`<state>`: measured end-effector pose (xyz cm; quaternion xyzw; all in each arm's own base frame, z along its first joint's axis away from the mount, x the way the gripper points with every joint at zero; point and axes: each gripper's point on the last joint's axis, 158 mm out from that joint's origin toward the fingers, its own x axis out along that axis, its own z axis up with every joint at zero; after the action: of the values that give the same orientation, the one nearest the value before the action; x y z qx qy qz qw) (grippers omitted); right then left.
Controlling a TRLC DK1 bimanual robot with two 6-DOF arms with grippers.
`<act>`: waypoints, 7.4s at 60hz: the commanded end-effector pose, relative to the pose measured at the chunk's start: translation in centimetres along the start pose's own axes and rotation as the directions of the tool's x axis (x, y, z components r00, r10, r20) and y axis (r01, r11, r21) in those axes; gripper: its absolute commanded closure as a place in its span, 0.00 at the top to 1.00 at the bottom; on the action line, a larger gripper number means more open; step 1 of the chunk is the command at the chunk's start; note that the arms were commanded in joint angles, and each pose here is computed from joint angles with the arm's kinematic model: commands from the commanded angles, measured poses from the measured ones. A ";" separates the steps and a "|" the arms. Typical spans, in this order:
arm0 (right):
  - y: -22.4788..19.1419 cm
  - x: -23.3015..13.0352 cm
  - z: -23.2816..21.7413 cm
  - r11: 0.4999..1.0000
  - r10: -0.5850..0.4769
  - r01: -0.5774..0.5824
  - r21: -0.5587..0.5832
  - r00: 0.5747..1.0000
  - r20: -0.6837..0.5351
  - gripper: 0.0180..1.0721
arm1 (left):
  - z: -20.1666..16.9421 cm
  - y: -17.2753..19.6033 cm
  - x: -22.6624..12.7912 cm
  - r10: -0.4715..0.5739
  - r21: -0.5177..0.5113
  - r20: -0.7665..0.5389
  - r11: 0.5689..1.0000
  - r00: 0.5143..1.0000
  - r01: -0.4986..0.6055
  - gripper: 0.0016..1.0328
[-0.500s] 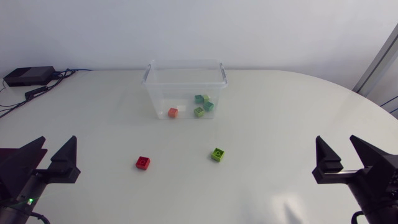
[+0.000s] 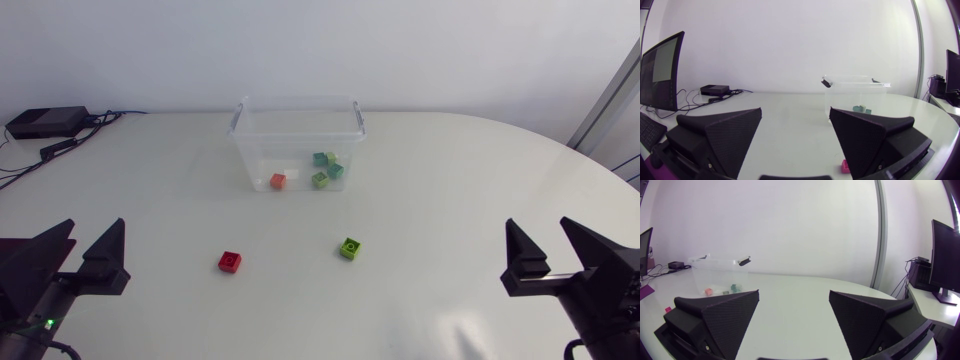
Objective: Place the duplo bricks in the container
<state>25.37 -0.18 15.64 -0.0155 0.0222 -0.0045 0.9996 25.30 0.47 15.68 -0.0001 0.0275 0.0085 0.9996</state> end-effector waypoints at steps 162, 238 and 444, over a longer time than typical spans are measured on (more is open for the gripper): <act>12.8 15.7 -15.1 0.691 0.262 -0.719 -0.078 0.349 -0.900 0.96 | -5.6 -12.3 2.4 -0.270 -0.020 -0.869 0.856 0.415 0.516 0.17; 15.5 4.6 -16.4 0.136 0.267 -0.989 -0.066 0.101 -0.958 0.95 | 4.1 -19.2 30.7 -0.388 -0.004 -0.454 0.901 0.802 0.434 0.17; 23.0 25.7 8.8 0.806 0.351 -0.484 -0.340 0.854 -0.385 0.96 | 1.9 -3.0 -1.9 -0.133 0.136 -0.481 0.965 0.867 0.224 0.96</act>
<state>52.84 24.88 18.80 -0.2443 0.2091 0.2476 0.9139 23.86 -2.96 18.28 0.0770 0.2709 -0.0913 0.9552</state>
